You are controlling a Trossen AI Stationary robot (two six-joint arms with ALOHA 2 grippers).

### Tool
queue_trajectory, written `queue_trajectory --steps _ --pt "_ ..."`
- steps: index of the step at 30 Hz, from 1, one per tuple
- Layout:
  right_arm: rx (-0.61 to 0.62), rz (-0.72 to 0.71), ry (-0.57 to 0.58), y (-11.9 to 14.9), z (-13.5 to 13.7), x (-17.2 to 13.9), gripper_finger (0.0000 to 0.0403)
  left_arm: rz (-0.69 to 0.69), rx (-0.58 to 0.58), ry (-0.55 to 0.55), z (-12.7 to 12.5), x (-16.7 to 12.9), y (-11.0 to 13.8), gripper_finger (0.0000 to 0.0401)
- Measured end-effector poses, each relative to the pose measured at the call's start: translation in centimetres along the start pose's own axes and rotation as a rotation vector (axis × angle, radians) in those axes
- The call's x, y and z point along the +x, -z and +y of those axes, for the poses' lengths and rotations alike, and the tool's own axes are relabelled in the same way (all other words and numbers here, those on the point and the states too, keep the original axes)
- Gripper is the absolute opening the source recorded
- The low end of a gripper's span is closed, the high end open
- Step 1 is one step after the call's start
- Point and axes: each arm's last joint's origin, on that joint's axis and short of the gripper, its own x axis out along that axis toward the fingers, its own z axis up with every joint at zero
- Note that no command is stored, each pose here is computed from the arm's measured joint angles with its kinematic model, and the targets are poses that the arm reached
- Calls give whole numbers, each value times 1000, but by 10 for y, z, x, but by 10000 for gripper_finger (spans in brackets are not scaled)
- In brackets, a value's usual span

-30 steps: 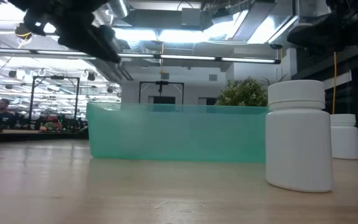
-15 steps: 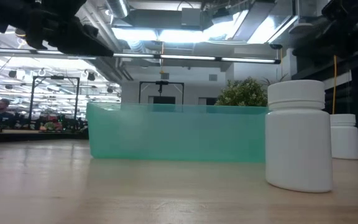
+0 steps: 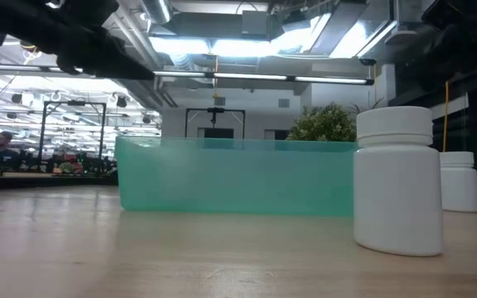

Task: Pick and place pill bottles into a basket
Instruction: Put the white pill bottle into the blue bin

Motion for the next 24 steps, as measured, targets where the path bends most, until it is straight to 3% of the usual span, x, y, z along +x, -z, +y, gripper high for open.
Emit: queue_trajectory --steps 6,12,24 --pt "-33 89 -32 -19 12 3 1 10 -2 -36 1 0 0 2" --pt "-48 162 5 -31 22 1 1 8 -85 -36 1 0 0 7" --pt "175 465 242 -22 24 -14 0 -4 -103 -39 1 0 -1 5"
